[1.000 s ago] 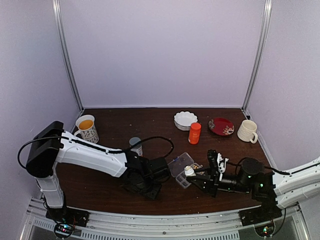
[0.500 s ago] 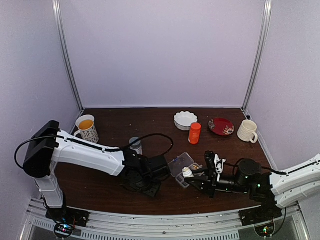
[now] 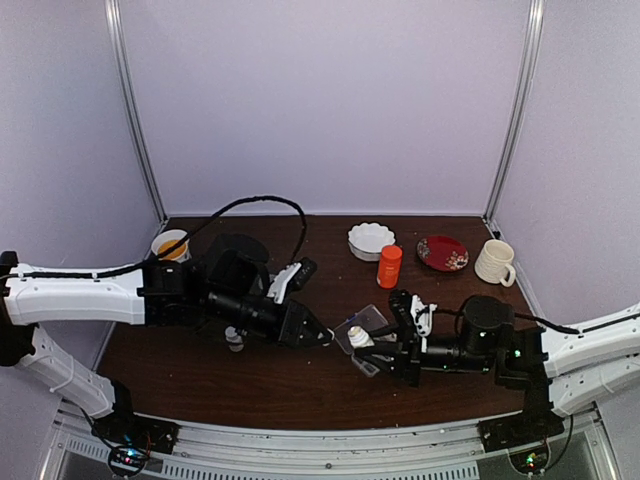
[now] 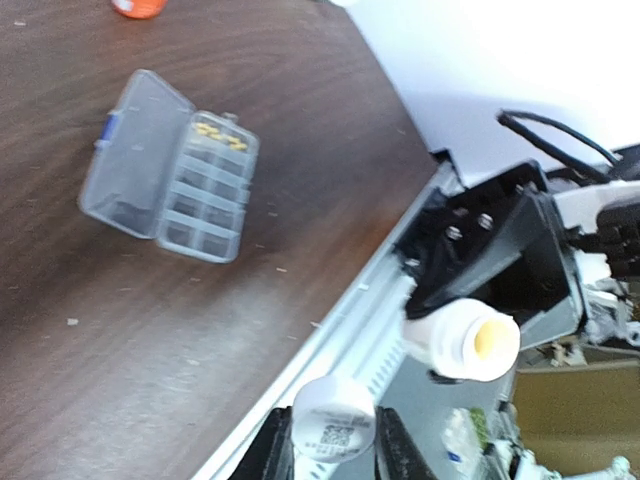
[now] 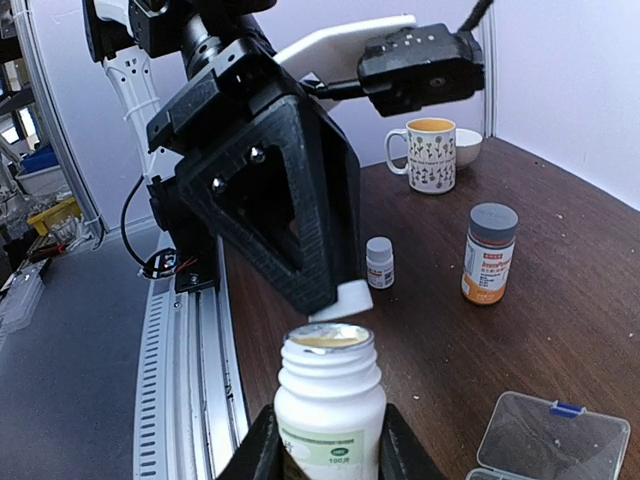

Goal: Sort the pills into containers
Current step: Screw the lid of the pill bottle onto the pill bottle.

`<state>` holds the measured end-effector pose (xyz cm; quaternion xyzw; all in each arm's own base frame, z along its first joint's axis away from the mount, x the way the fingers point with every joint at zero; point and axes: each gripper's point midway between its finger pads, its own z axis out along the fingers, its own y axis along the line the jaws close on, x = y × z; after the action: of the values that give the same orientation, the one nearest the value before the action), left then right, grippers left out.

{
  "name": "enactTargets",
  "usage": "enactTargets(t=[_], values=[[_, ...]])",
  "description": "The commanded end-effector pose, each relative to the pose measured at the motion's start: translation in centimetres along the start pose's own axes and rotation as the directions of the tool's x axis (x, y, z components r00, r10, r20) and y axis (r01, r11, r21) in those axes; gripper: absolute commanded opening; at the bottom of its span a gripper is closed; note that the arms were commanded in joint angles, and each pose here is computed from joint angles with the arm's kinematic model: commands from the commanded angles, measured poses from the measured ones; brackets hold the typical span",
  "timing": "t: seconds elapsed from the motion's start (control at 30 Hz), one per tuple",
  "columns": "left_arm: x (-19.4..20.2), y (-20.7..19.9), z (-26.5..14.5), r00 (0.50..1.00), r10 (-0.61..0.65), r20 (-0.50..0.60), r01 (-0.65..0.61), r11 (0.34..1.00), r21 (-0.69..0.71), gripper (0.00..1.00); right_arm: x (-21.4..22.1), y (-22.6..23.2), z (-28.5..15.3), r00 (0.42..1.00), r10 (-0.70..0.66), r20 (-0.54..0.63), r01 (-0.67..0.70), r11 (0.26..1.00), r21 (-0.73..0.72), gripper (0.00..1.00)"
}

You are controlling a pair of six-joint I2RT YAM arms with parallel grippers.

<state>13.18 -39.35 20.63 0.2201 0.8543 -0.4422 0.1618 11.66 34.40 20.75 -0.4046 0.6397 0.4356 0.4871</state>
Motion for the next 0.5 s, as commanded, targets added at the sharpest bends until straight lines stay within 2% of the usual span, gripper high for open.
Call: enactTargets(t=[0.0,0.2,0.47], values=[[-0.1,-4.6,-0.9,1.0,0.003,-0.025,0.003,0.97,0.243,0.25,-0.5,1.0,0.9,0.997,-0.064,-0.052,0.062,0.997,-0.04,0.12],[-0.8,-6.4,-1.7,0.999,-0.035,0.021,0.024,0.925,0.379,0.24,-1.3,1.3,1.8,0.995,-0.088,-0.054,0.085,0.995,-0.052,0.12],[-1.2,-5.2,-2.4,0.994,-0.09,0.061,0.059,0.918,0.391,0.24,-2.2,0.7,0.7,0.998,-0.056,0.029,0.057,0.998,-0.012,0.11]])
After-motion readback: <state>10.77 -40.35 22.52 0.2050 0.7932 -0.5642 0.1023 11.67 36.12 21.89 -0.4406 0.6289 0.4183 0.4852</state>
